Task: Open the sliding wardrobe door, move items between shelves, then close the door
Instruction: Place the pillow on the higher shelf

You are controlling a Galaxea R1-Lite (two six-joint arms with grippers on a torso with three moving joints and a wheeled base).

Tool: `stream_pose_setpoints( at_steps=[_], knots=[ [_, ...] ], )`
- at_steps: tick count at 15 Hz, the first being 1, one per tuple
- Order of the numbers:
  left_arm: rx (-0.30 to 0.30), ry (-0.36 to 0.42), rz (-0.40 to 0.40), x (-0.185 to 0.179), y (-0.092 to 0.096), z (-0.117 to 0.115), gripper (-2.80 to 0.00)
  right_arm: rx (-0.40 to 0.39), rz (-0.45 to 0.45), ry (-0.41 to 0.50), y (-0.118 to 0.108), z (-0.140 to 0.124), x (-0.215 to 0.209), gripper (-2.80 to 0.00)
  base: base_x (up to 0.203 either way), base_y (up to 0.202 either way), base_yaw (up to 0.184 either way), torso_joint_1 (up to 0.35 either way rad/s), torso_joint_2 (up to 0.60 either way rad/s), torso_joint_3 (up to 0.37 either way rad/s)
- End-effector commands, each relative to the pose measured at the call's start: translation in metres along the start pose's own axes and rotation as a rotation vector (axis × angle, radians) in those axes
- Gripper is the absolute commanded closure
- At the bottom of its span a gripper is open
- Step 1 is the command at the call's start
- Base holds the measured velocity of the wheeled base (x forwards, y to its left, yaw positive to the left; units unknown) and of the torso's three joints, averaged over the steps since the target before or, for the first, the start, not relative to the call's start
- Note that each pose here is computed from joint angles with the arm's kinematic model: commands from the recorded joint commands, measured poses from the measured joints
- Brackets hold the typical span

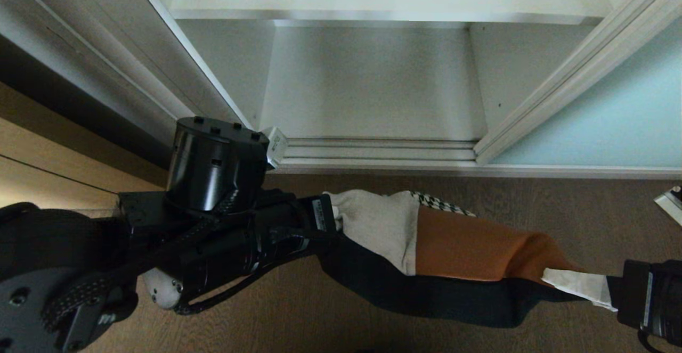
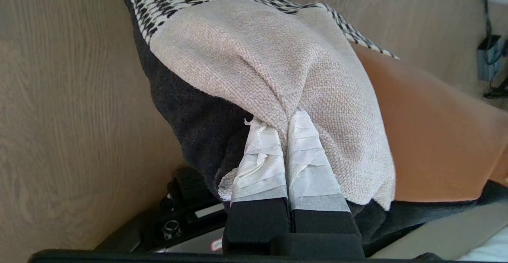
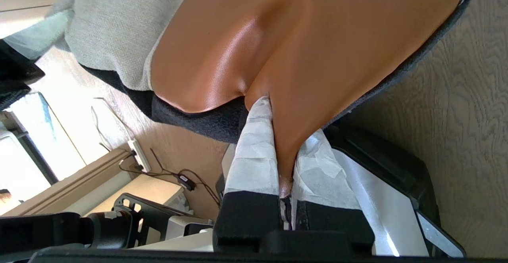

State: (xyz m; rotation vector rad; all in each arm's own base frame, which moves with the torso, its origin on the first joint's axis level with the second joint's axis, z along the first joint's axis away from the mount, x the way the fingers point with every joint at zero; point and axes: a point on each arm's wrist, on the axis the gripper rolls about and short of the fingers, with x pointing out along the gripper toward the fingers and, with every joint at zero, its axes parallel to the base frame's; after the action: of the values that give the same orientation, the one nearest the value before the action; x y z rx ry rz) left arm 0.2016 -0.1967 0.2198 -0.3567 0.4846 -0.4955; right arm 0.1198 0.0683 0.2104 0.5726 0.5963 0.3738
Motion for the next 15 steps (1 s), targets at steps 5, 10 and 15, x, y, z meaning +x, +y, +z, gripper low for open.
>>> stream_pose_setpoints(
  at_steps=[5, 10, 15],
  knots=[
    [-0.006, -0.011, -0.005, 0.0014, -0.0036, 0.0047, 0.00, 0.005, 0.004, -0.002, -0.0003, -0.0005, -0.0015, 0.00, 0.000, 0.000, 0.000, 0.001, 0.00, 0.006],
    [-0.005, -0.010, -0.003, -0.0001, -0.0034, 0.0049, 0.00, 0.005, 0.004, -0.003, -0.0007, -0.0011, -0.0024, 0.00, 0.000, 0.000, 0.000, 0.002, 0.00, 0.162],
    [0.005, -0.007, 0.005, -0.0003, -0.0027, 0.0025, 0.00, 0.015, 0.008, -0.002, 0.0000, -0.0006, -0.0022, 0.00, 0.000, 0.000, 0.000, 0.003, 0.00, 0.203]
  ],
)
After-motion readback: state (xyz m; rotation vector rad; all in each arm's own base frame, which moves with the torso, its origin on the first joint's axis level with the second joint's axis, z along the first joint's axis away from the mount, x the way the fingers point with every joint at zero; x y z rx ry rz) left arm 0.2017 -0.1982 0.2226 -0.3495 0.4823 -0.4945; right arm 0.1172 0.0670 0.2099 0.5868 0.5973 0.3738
